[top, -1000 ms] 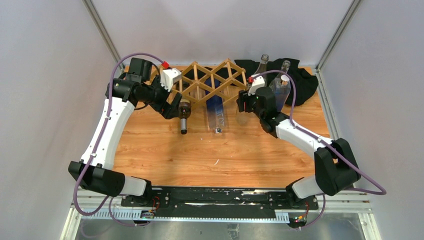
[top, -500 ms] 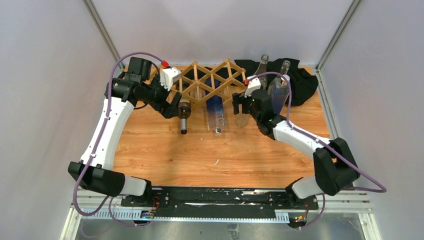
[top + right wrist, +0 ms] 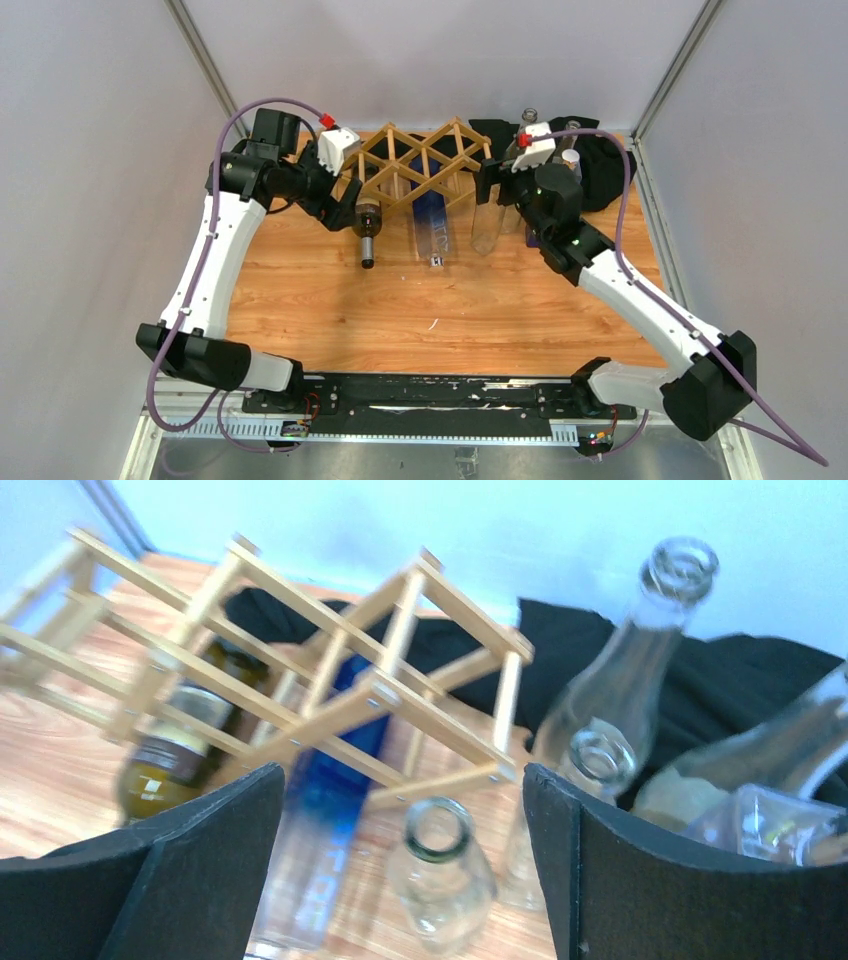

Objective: Take the wine bottle off the wine rack

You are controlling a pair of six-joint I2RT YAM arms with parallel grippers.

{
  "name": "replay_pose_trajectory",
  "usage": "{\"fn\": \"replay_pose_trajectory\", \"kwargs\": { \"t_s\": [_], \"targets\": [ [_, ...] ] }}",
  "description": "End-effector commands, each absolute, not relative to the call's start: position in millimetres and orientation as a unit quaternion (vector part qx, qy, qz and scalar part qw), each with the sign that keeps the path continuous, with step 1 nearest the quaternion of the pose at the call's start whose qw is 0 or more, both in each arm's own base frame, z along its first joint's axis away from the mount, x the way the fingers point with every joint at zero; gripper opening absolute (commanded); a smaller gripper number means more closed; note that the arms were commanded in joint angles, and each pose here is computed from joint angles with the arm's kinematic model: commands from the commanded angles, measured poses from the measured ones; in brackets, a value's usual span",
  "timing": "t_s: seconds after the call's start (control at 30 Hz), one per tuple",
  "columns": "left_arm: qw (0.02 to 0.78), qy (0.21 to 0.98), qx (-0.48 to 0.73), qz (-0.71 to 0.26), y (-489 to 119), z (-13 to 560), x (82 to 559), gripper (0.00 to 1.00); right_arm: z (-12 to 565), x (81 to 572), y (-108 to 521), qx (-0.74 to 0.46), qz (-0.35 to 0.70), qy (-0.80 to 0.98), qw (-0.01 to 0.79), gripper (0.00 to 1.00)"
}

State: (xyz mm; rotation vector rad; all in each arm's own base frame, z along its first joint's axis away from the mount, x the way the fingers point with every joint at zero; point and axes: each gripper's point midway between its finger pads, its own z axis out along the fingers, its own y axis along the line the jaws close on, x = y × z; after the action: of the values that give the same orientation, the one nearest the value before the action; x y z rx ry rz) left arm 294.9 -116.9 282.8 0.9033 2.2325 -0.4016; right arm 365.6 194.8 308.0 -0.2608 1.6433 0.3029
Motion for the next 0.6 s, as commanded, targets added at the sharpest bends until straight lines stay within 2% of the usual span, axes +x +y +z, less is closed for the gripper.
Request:
{"fn": "replay_pose_trajectory", "kwargs": {
  "t_s": [0.0, 0.27, 0.43, 0.57],
  "targets": [
    [0.349, 0.868, 0.327, -0.137, -102.1, 287.8, 306.6, 1.00, 338.5, 339.0, 227.8, -0.122, 0.187, 0.737, 0.638, 0.92],
    [0.365, 0.877, 0.290, -0.120, -72.4, 295.1, 319.6, 1.00, 285.0, 305.1, 339.4, -0.181, 0.254, 0.805, 0.505, 0.93],
    [0.369, 0.877, 0.284, -0.119, -63.1, 294.9, 314.9, 1.00, 252.4, 298.8, 399.0, -0.184, 0.347, 0.813, 0.429, 0.96],
    [0.366, 0.878, 0.283, -0.122, -61.3, 290.7, 311.2, 1.00, 223.0, 307.1, 424.2, -0.191, 0.321, 0.840, 0.393, 0.96]
  ]
}}
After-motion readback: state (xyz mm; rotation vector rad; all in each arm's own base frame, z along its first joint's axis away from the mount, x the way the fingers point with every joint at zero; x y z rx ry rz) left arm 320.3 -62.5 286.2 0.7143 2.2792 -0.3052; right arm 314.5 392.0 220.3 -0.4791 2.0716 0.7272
